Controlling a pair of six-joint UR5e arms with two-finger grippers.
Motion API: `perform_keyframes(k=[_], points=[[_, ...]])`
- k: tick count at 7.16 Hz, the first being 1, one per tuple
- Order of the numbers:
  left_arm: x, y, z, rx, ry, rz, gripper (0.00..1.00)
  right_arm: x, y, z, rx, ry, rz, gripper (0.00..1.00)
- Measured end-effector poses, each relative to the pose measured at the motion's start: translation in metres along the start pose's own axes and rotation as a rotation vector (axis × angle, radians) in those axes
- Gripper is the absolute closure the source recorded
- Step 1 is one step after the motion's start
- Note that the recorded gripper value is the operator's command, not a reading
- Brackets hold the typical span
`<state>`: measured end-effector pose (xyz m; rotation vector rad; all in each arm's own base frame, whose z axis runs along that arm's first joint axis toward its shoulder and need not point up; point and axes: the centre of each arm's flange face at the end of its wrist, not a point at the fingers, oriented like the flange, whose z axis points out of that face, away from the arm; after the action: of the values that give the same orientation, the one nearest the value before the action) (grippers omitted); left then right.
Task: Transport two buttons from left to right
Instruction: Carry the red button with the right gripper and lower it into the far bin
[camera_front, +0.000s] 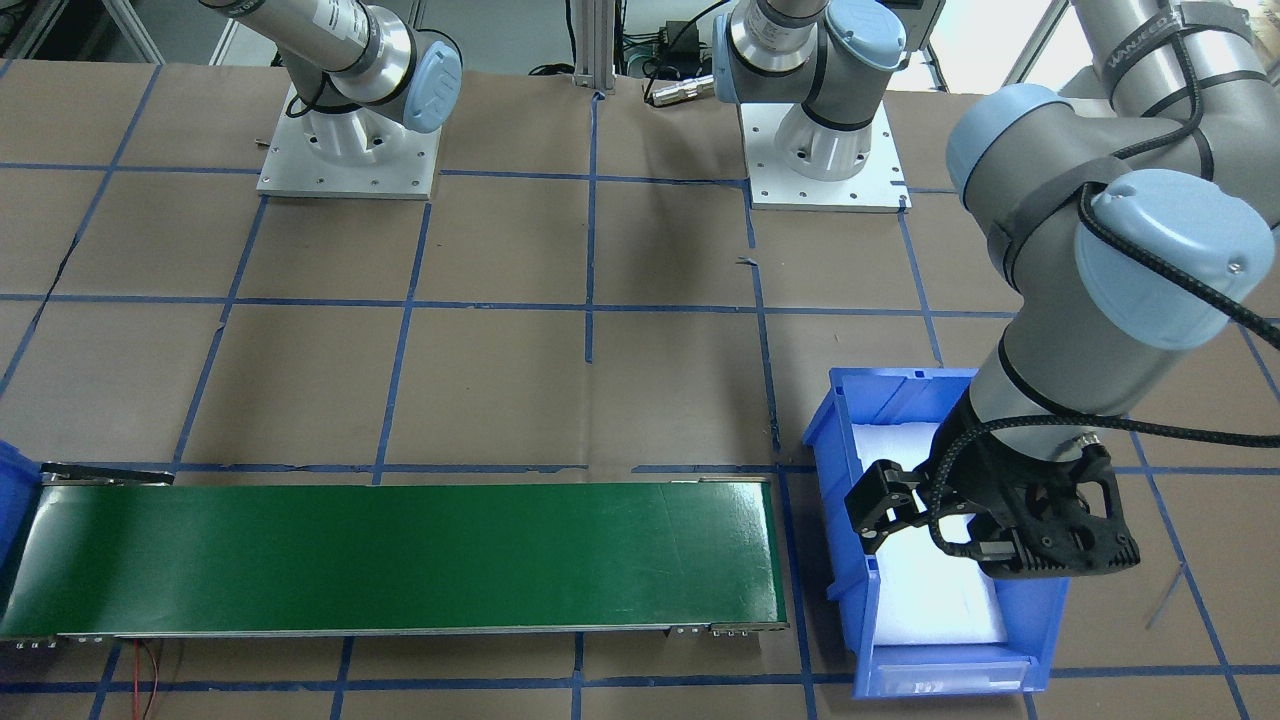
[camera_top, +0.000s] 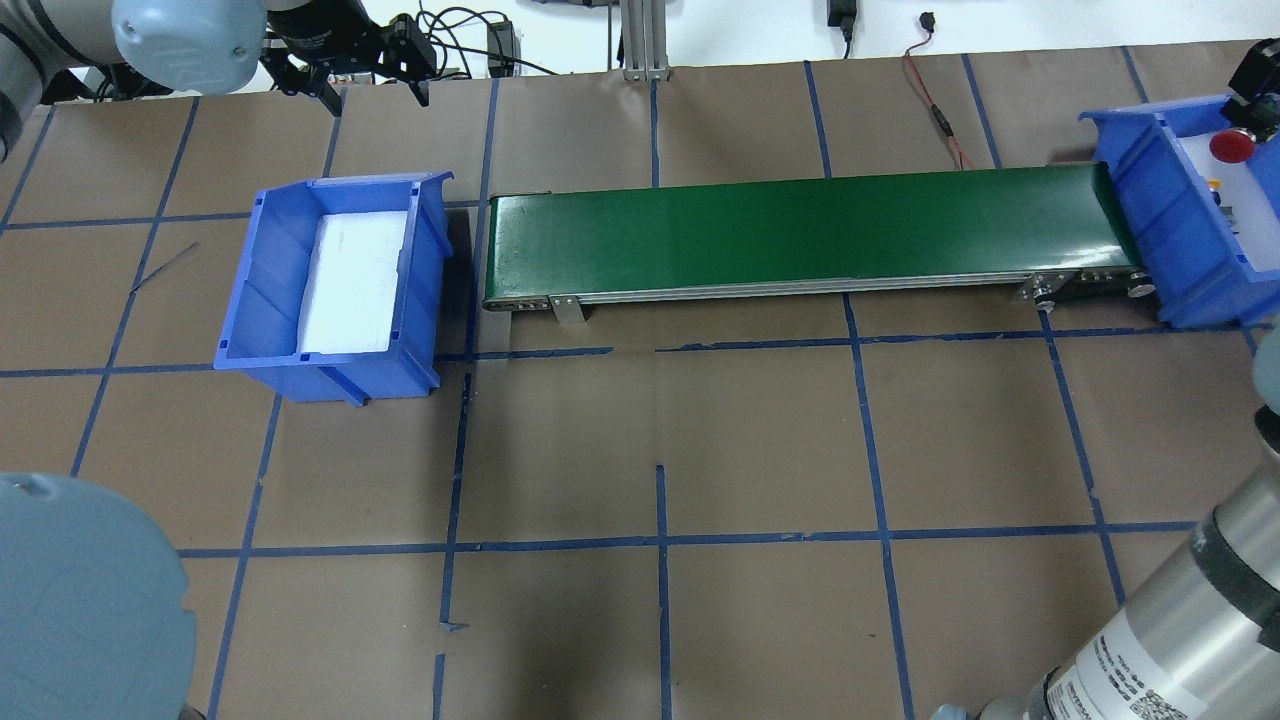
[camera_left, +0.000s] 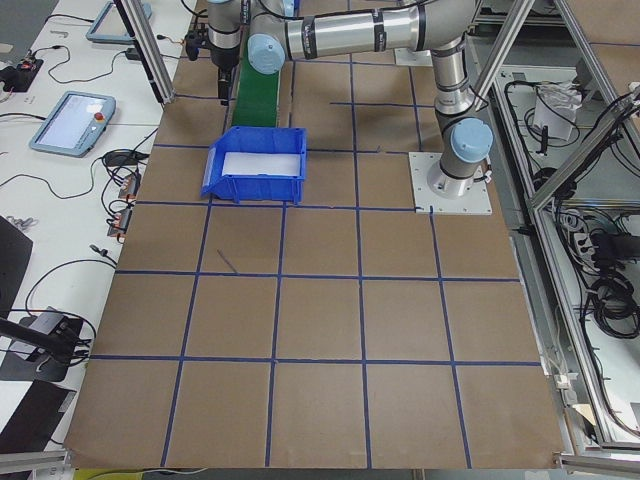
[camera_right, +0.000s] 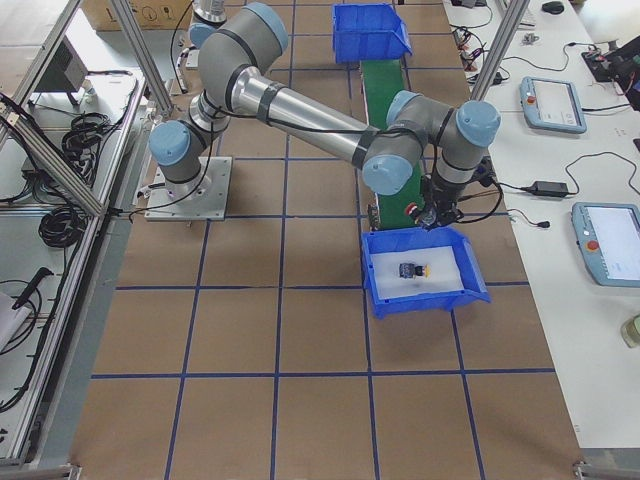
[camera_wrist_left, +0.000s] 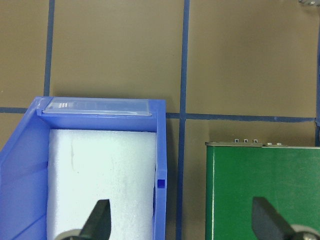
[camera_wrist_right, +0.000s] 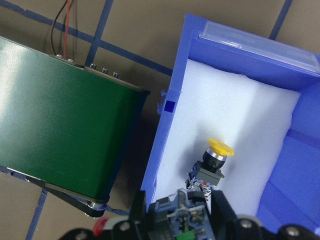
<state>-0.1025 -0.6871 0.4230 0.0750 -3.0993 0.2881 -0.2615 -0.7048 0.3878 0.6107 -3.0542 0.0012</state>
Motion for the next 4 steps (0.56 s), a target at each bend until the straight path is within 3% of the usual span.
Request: perform_keyframes(k=[4], points=[[-0.001, 0.001, -0.001, 0.0, 0.0, 0.0, 0.0, 0.087, 0.018, 0.059, -0.007, -0.014, 0.084, 0.9]])
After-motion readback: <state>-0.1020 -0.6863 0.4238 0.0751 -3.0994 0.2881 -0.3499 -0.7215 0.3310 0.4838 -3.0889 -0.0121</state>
